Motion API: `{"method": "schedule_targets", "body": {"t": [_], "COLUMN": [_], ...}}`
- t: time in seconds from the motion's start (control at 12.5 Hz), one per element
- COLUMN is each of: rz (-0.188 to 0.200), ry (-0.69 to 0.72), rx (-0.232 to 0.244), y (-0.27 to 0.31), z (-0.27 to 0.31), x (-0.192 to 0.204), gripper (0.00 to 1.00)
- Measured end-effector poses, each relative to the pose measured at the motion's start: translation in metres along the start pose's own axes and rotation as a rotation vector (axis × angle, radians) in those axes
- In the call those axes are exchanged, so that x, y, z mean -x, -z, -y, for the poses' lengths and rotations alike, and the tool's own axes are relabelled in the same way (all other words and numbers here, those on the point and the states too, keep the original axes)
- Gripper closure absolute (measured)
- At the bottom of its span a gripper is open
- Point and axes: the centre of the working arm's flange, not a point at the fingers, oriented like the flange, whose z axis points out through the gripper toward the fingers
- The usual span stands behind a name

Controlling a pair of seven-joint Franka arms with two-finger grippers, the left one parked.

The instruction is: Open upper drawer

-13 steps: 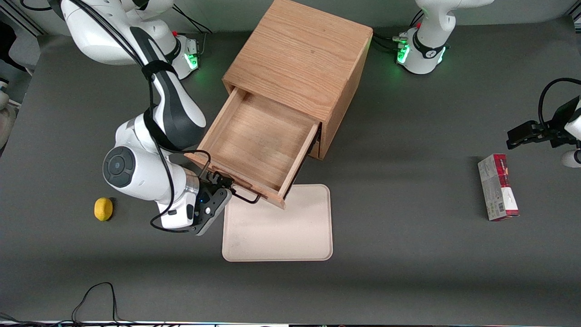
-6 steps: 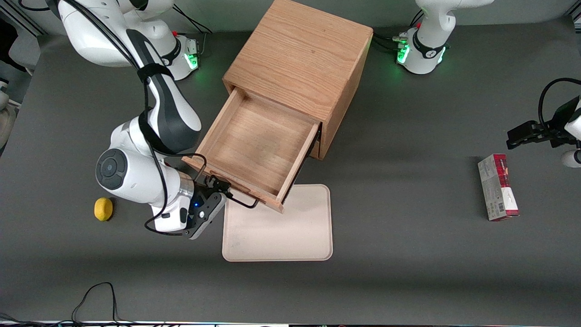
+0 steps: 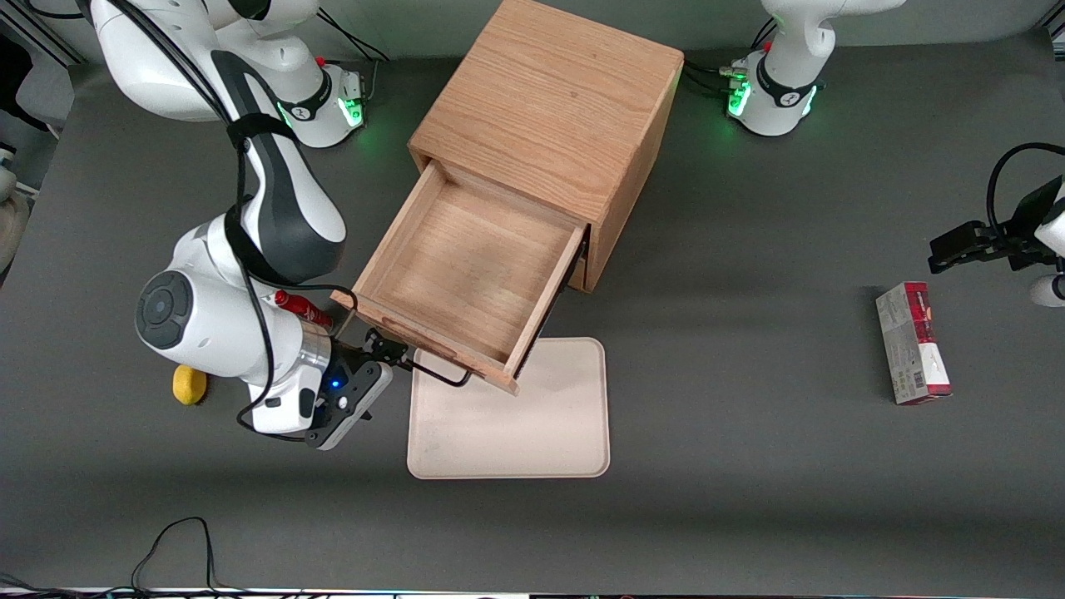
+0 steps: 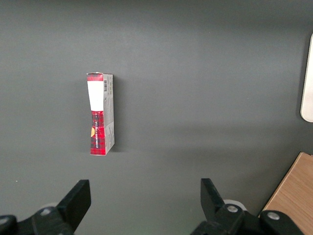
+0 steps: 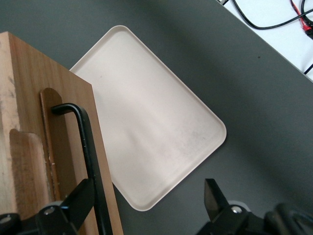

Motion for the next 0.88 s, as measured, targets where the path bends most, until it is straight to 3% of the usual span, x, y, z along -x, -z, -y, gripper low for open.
{"method": "schedule_targets", "body": {"t": [0.32, 0.56, 0.88], "rz": [0.011, -0.003, 0.089], "ry": [-0.022, -0.061, -0.126], "rx": [-0.010, 0.003, -0.016], "y": [0.031, 0.062, 0.124], "z": [-0.018, -0.044, -0.063], "x": [0.007, 0.023, 0.070], "gripper": [0.00, 0.00, 0.00]}}
